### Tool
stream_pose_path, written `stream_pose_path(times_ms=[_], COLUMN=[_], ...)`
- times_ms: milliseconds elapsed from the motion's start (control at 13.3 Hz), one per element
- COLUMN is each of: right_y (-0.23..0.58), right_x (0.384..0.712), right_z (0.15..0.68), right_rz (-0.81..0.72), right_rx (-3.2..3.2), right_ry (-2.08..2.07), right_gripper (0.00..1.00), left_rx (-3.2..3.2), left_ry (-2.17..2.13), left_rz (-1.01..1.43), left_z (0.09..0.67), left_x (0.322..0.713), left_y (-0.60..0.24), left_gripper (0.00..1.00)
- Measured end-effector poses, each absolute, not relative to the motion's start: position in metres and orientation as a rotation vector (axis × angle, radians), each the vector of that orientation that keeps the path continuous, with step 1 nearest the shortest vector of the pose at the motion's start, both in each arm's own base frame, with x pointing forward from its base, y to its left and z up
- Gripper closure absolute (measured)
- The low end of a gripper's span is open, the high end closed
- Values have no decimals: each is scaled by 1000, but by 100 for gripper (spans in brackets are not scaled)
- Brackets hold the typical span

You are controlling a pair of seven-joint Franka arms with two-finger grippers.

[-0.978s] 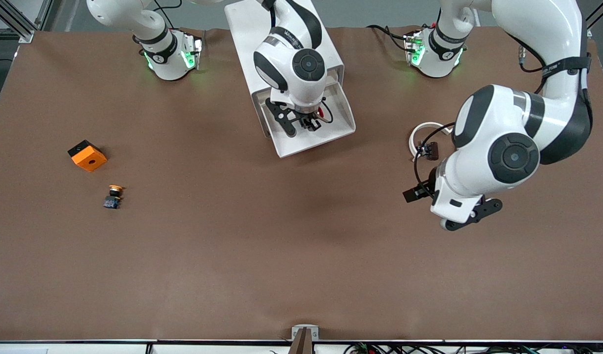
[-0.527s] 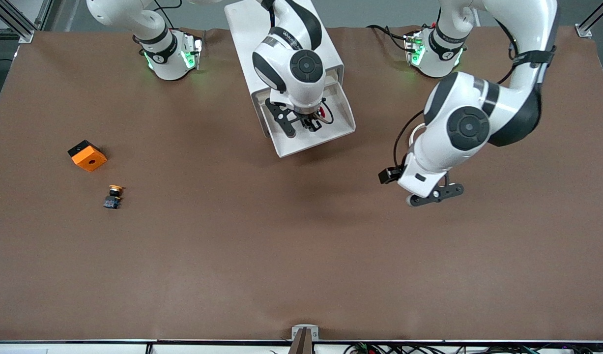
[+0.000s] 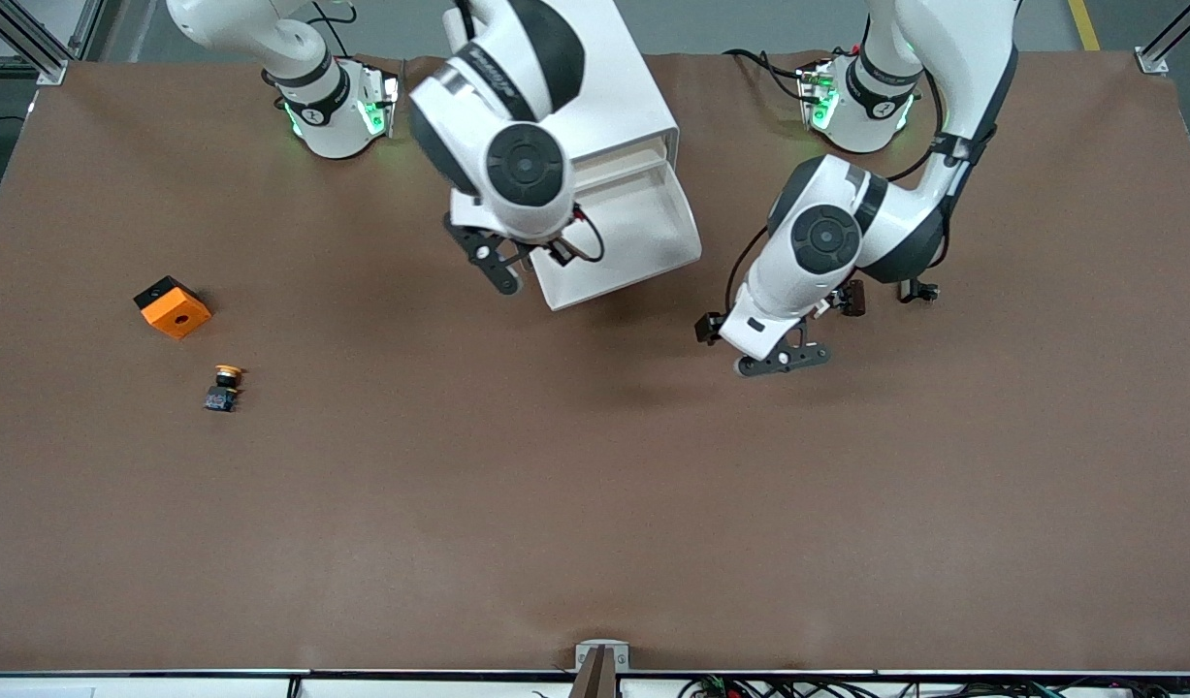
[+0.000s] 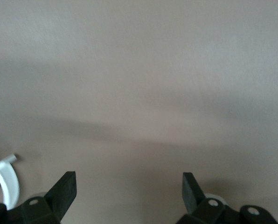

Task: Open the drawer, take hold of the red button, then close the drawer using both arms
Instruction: 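Carry the button toward the orange block while the left gripper closes the drawer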

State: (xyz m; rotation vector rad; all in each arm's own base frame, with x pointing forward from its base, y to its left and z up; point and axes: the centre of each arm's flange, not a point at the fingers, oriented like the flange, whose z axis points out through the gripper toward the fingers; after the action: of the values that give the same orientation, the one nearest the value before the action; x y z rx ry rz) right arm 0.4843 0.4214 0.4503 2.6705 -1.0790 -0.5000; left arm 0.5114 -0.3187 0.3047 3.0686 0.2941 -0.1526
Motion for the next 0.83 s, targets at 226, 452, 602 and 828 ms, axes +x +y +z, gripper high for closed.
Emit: stream_pose_path(times_ms=[226,452,602,828], right_y=[320,202,138,65], right_x=[530,571,592,614], right_z=[486,486,468,422], right_rz=[-589,-590,-561,-445], right_rx=[2806,2896,2940,3021], right_ry=[-798,-502,-362,-158], right_gripper=[58,58,58,58], left_rx=[3065,3067,3067,3066], left_ry=[326,347,371,372], left_rz=[-188,-229,-254,-291], left_z=[301,295,292,288], left_x=[485,461,444,420], left_y=[-351,-372,-387,-410], left_gripper=[0,0,0,0])
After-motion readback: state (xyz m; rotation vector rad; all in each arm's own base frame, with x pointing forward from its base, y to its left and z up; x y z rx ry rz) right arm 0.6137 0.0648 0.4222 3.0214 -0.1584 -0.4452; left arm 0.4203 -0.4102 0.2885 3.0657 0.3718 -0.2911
